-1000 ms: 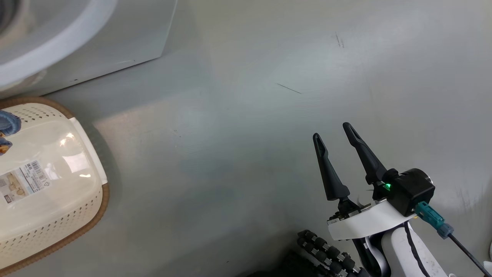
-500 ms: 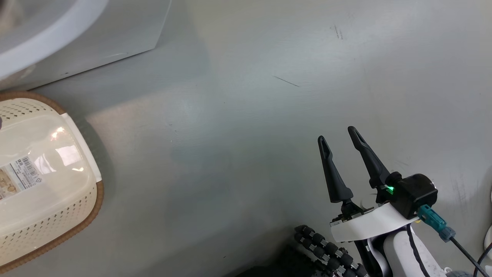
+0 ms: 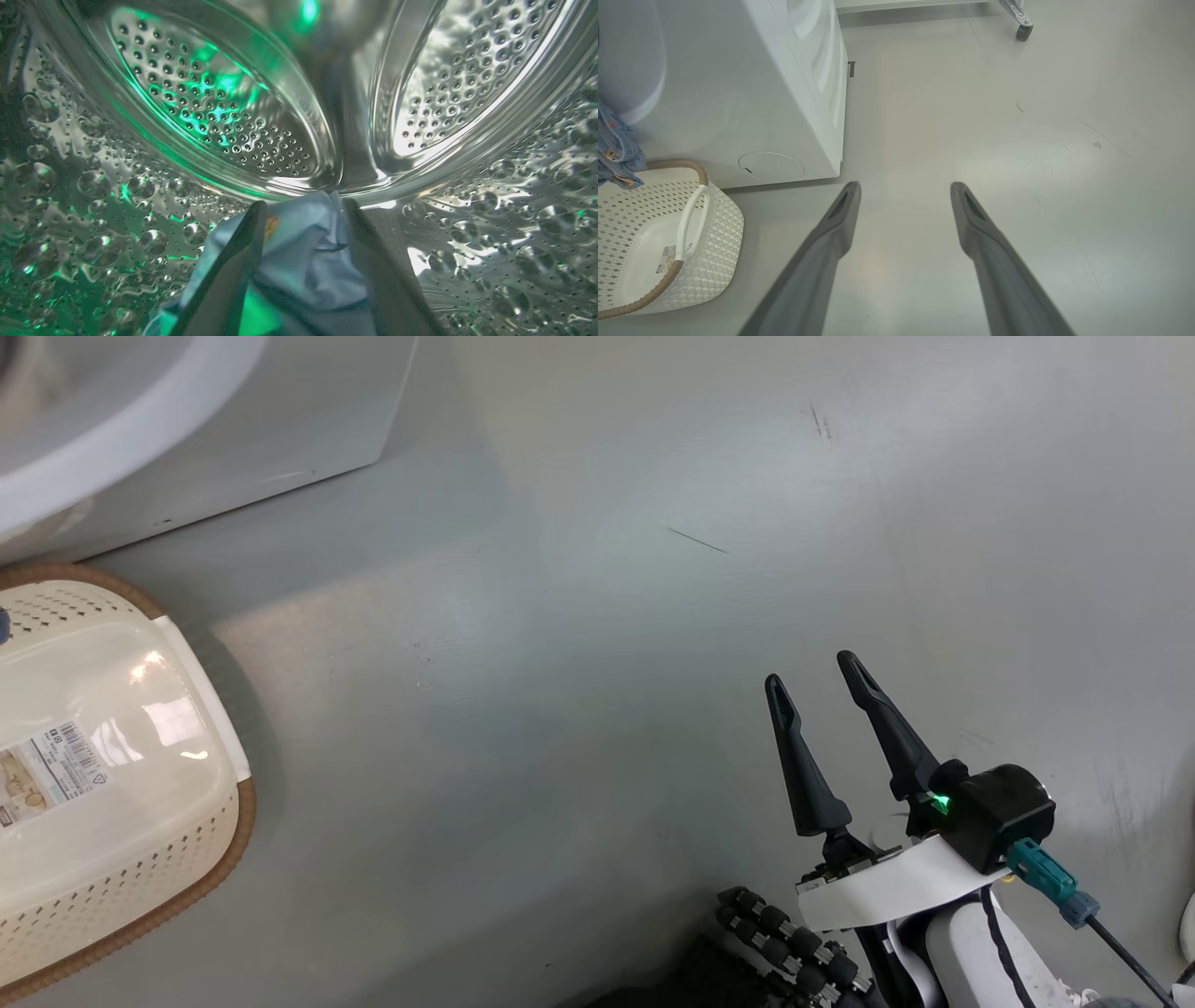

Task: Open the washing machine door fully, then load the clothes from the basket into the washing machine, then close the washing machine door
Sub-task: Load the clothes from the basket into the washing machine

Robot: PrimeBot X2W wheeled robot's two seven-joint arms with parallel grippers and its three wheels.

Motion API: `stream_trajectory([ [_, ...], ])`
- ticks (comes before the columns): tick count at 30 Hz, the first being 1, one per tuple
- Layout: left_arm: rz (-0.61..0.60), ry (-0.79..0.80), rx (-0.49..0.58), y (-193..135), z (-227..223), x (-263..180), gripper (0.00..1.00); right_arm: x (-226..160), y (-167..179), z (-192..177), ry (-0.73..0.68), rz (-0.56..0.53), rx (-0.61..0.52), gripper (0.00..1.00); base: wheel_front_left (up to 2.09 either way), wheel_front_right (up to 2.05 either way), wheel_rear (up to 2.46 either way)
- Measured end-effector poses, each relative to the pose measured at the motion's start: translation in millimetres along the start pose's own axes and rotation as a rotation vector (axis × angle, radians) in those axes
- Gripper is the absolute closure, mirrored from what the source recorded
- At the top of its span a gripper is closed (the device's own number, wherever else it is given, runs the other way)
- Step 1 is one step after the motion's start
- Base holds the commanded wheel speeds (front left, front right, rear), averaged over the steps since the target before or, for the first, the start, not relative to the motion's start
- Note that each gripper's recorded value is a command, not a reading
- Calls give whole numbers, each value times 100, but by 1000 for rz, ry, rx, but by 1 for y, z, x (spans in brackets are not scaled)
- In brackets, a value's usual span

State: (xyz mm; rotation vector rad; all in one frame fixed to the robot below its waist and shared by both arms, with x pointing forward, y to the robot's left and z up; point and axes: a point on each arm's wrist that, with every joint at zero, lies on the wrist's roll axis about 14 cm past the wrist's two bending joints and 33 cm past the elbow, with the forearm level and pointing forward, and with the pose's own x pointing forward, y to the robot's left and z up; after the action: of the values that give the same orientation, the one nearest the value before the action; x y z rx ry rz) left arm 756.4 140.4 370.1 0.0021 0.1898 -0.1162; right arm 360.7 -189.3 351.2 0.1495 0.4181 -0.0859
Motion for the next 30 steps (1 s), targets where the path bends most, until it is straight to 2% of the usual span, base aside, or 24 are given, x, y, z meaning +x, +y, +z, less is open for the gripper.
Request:
stream_trajectory([
  [4,16,81,23,4,-15,-2,0,0,3,5,-17,9,8,0,0,0,0],
  [10,22,96,93,2,-10,-4,0,-1,5,13,-41,16,14,0,0,0,0],
  [17,33,105,118,-1,-5,-10,0,0,9,22,-72,32,24,0,0,0,0],
  [24,39,108,118,-7,-3,-20,0,2,12,32,-105,50,25,0,0,0,0],
  [30,31,107,45,-21,0,-31,0,7,17,44,-144,73,22,0,0,0,0],
])
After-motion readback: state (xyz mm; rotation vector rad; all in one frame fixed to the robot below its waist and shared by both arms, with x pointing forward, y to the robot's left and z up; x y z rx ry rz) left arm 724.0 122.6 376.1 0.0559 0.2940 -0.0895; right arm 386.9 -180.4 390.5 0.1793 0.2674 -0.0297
